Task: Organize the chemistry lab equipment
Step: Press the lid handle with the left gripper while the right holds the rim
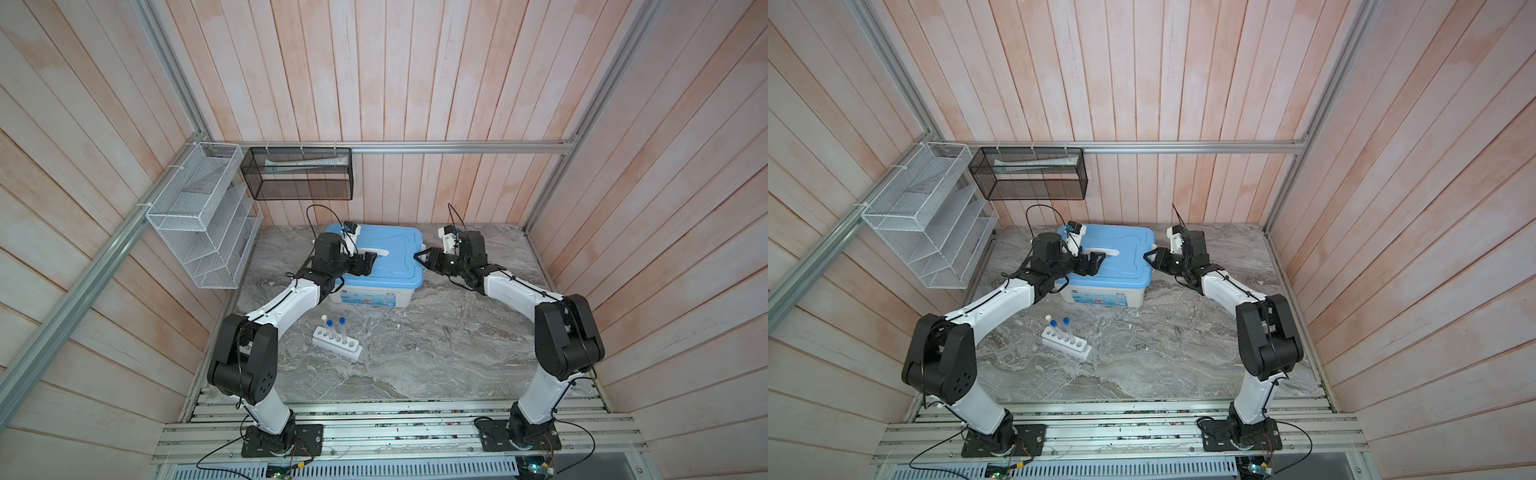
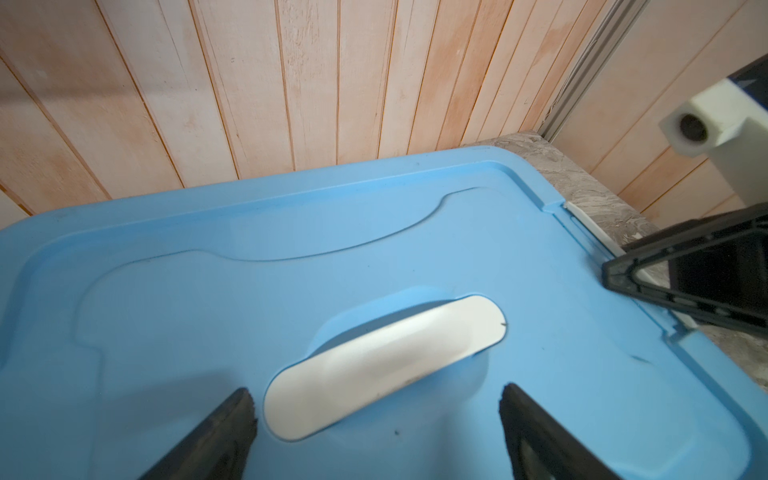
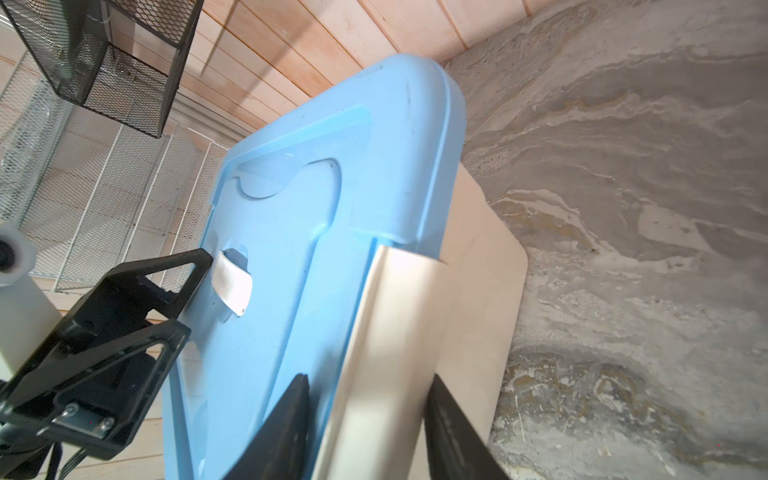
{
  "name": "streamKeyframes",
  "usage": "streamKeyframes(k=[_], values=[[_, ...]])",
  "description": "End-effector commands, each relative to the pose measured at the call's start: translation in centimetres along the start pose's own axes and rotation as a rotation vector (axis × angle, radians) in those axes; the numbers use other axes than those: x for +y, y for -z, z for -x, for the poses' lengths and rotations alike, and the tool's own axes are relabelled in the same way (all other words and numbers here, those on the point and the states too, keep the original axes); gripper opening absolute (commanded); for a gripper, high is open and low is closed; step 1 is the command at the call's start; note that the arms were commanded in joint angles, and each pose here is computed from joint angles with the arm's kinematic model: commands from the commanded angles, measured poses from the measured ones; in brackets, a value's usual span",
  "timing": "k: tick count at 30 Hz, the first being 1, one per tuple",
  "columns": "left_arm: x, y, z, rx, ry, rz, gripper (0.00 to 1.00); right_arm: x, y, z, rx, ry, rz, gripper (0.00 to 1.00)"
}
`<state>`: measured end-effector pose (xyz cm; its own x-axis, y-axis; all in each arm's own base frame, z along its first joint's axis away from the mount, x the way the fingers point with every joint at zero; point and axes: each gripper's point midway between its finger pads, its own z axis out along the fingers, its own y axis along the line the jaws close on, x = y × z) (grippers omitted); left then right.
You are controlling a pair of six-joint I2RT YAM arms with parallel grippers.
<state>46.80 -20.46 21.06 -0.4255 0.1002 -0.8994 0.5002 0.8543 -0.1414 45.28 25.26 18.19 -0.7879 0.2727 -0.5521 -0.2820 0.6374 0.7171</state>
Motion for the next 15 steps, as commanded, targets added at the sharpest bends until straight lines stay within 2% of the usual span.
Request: streamKeyframes(k=[1, 15], values=[[-0.7, 0.1, -2.1, 0.06, 0.028, -0.029, 0.93, -2.6, -1.4, -2.5, 0.081, 0.019, -0.118, 0.44], [-0.8, 0.3, -2.1, 0.05, 0.031, -0.035, 0.93, -3.5, -2.5, -3.6, 0.132, 0.073, -0.24, 0.39]])
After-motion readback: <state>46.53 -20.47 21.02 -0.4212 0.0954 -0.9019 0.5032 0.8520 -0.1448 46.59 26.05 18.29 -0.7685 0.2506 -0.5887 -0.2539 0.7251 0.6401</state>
